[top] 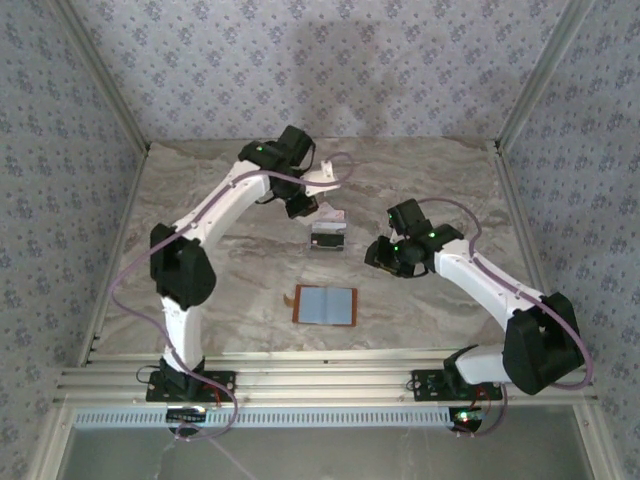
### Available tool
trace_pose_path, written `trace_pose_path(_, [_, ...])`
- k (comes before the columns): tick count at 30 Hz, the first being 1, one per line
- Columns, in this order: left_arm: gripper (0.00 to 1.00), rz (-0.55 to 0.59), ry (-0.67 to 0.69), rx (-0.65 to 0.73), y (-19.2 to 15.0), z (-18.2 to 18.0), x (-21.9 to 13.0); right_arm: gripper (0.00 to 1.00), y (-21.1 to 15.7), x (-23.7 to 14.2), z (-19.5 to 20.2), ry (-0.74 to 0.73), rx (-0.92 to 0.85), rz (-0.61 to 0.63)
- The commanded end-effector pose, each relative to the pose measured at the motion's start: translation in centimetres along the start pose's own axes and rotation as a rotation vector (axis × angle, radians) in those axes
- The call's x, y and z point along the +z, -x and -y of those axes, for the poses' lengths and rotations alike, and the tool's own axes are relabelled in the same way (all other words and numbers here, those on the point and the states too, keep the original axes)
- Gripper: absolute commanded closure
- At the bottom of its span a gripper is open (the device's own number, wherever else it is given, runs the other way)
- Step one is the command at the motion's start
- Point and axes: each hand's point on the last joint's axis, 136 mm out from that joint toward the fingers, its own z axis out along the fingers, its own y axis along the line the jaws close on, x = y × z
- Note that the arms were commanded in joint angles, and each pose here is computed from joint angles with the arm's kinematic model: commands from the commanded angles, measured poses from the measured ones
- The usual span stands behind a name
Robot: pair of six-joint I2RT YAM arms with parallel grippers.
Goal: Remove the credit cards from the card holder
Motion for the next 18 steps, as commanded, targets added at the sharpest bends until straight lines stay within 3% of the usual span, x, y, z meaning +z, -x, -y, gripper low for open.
trace_pose_path(1, [1.00,-0.086,-0.045,0.198,-0.4,0.4,-0.6,0.62,-0.8,0.3,0.7,-0.009,-0.003,-0.031])
trace_pose_path(18, [1.00,-0.177,-0.019,0.395,1.4,-1.9,6.3,0.62,-1.7,0.8,1.9,-0.033,0.017,-0.048])
